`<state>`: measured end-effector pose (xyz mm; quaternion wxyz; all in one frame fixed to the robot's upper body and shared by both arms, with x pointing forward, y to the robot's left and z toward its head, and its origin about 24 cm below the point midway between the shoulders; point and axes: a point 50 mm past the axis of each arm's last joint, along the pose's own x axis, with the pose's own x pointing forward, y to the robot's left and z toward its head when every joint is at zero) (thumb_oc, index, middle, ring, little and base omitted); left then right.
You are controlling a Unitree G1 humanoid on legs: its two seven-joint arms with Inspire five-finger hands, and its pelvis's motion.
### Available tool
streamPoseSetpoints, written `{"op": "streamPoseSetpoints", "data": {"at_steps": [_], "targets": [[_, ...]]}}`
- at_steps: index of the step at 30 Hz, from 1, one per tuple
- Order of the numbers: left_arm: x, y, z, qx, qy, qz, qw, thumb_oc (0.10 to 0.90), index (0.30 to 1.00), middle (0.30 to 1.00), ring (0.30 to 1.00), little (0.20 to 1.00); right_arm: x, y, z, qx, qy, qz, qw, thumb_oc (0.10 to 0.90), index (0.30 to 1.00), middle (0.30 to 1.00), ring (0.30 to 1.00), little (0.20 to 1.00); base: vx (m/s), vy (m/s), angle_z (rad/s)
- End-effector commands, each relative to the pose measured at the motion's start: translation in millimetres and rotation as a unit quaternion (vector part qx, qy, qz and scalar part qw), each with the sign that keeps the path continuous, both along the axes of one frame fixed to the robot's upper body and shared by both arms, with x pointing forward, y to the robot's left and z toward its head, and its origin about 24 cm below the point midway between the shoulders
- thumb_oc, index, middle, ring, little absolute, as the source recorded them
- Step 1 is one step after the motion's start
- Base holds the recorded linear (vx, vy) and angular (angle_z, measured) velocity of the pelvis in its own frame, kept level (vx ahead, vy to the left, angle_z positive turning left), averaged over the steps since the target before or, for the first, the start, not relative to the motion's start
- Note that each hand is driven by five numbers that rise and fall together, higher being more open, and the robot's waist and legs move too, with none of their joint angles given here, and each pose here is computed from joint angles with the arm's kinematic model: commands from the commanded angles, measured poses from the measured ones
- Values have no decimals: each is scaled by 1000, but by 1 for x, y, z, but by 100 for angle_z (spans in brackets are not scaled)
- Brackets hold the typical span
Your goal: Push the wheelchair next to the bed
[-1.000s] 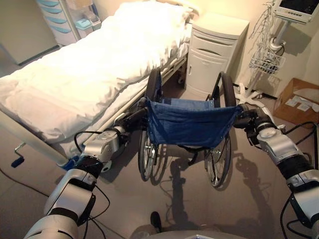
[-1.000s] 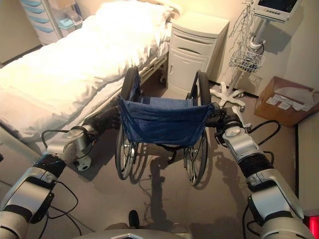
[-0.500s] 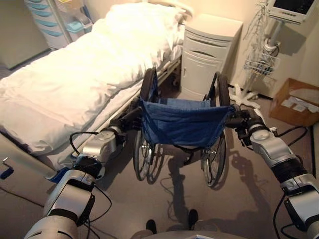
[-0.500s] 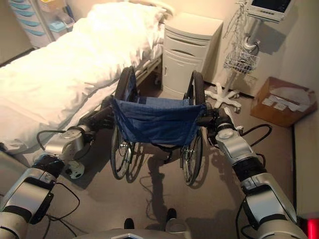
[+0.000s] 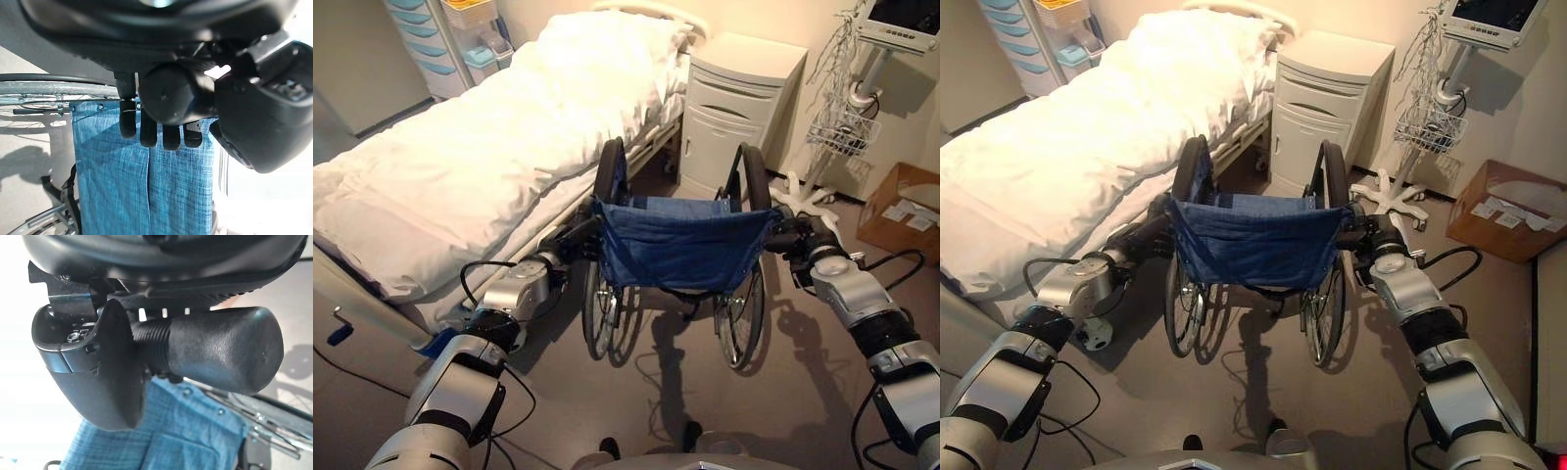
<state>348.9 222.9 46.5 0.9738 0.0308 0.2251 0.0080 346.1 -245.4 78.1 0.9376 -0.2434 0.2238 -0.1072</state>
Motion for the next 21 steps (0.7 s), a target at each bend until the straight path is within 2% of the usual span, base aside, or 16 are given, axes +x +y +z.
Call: {"op": "streamPoseSetpoints", "data": {"at_steps": [1,7,13,14,15,16,17,18,19,21], "targets": [[24,-1,54,-4,-116,-3,993,400,300,300,300,300,12,64,10,122,-52,116,984,400,300,300,300,300,116,16,-6],[25,-8,56,-9,-121,-15,992,400,300,300,300,300,15,63,13,118,-58,101,986,400,300,300,300,300,127,91,-22],[26,-5,54,-6,-111,-6,994,400,300,300,300,300,10,53,4,121,-50,103,986,400,300,300,300,300,84,82,-7],[25,-2,54,-4,-110,-2,994,400,300,300,300,300,8,52,1,123,-47,104,986,571,556,556,556,556,52,62,2],[25,-1,54,-3,-109,-2,994,400,300,300,300,300,7,51,1,123,-46,103,986,709,764,764,764,764,45,73,-1],[25,2,54,2,-108,2,994,400,300,300,300,300,6,49,-2,124,-44,100,986,800,900,900,900,900,30,59,-2],[25,4,54,6,-108,5,994,563,545,545,545,545,5,49,-3,125,-44,99,986,800,900,900,900,900,24,51,-2],[25,5,53,9,-107,6,994,634,651,651,651,651,5,48,-3,125,-43,98,986,800,900,900,900,900,10,45,-3],[24,7,53,15,-105,12,994,800,900,900,900,900,5,46,-3,125,-44,95,987,800,900,900,900,900,-2,55,-2],[24,10,54,23,-107,16,994,800,900,900,900,900,5,44,-1,126,-47,90,987,800,900,900,900,900,-14,62,-3]]}}
